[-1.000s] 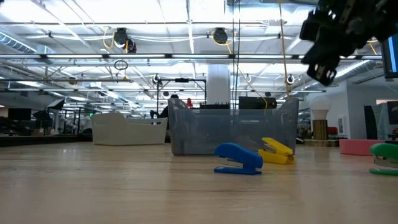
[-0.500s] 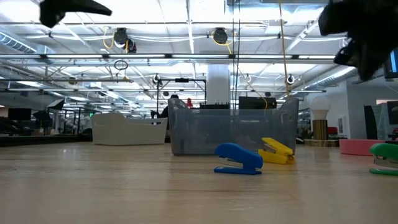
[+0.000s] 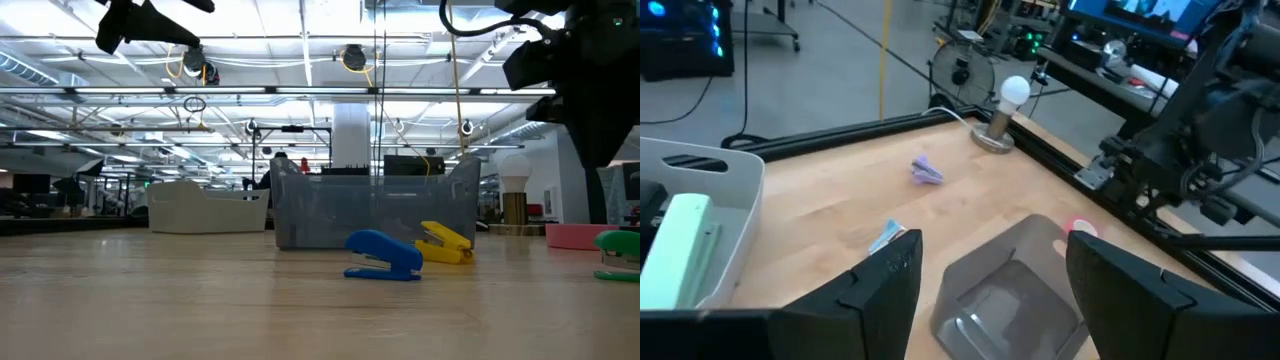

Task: Pick and place Stapler, Stapler remover, tape
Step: Put the pink tape into the white bin

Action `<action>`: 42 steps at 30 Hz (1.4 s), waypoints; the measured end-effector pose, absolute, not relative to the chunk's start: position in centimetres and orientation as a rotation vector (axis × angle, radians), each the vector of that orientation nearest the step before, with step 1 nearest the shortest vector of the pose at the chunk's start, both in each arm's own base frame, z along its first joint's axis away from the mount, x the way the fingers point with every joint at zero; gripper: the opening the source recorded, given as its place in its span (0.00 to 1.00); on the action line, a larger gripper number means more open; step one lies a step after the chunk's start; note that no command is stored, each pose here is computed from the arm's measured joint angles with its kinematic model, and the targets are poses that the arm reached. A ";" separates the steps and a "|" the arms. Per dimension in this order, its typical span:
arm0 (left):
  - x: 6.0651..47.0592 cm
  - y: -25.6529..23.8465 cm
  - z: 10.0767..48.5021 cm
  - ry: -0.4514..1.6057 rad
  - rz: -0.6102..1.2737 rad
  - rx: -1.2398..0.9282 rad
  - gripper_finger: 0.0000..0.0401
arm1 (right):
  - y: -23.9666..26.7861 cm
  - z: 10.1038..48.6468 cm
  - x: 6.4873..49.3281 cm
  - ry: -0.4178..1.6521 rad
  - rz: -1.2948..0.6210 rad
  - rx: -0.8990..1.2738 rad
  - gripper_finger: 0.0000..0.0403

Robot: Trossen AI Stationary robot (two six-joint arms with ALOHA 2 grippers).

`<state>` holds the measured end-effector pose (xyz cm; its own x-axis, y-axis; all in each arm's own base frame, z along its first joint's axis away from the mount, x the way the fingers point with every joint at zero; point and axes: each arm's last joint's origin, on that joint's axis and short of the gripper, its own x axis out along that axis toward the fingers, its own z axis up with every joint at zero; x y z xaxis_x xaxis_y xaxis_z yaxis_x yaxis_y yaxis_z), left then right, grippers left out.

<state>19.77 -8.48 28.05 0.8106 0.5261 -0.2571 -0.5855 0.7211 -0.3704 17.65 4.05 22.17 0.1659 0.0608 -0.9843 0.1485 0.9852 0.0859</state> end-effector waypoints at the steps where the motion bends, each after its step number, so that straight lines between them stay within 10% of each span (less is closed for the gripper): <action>1: 19.8 -8.5 28.0 0.142 0.610 -0.457 0.61 | 4.0 22.2 17.6 1.400 -0.061 0.171 0.15; 19: 19.7 -8.4 27.9 0.164 0.609 -0.444 0.61 | 3.7 18.4 17.1 1.388 -0.003 0.118 0.59; 34: 19.7 -8.4 27.9 0.164 0.609 -0.445 0.61 | 3.0 14.2 16.0 1.337 -0.098 0.201 0.45; 42: 19.7 -8.4 27.9 0.160 0.611 -0.457 0.61 | 2.5 13.9 16.0 1.324 -0.177 0.282 0.19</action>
<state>19.75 -8.40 27.85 0.8107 0.5159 -0.2768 -0.5853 0.7237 -0.3656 16.00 2.52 13.92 0.2386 0.0329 -0.9706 0.2863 0.9526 0.1027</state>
